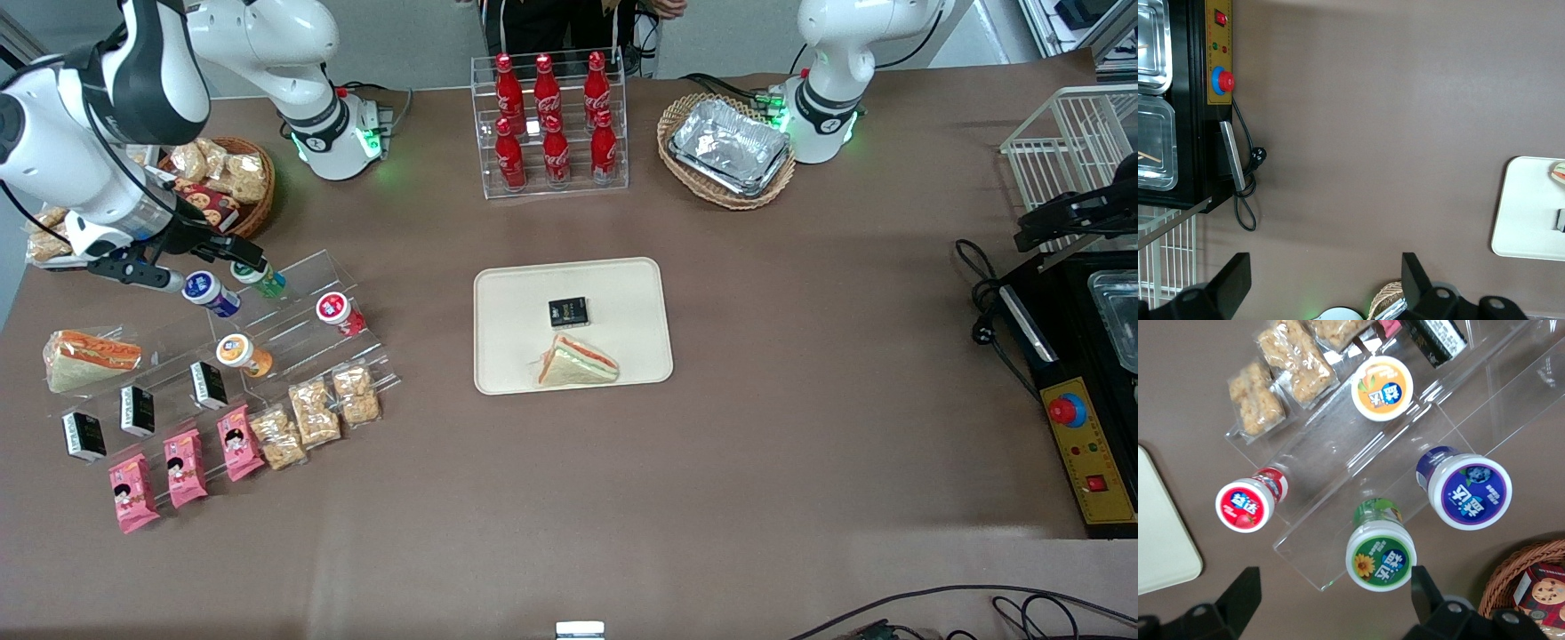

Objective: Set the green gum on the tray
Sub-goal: 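Lower the right gripper over the green-labelled bottle and close on it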

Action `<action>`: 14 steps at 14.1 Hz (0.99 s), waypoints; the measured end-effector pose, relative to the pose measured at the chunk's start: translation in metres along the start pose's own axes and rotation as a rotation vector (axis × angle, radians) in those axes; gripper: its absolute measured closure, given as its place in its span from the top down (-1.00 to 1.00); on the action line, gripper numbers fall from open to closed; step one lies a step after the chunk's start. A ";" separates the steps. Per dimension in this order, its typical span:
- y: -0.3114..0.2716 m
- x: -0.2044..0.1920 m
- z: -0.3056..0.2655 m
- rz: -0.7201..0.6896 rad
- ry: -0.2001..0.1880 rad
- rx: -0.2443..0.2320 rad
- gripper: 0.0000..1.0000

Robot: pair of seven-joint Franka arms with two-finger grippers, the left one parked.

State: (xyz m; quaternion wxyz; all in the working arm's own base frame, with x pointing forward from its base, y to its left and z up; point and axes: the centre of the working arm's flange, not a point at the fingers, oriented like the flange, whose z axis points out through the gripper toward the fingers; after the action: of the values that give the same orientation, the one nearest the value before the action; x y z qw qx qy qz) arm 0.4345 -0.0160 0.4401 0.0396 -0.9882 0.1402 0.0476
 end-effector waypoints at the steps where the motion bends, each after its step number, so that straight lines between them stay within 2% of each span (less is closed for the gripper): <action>1: 0.001 -0.001 0.007 0.000 -0.001 -0.004 1.00; 7: 0.009 -0.009 0.041 -0.012 0.005 -0.044 1.00; 14: 0.011 -0.012 0.052 -0.012 0.003 -0.047 0.99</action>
State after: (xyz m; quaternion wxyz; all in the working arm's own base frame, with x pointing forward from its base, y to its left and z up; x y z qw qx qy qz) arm 0.4160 -0.0189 0.3891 0.0166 -0.9897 0.1332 0.0491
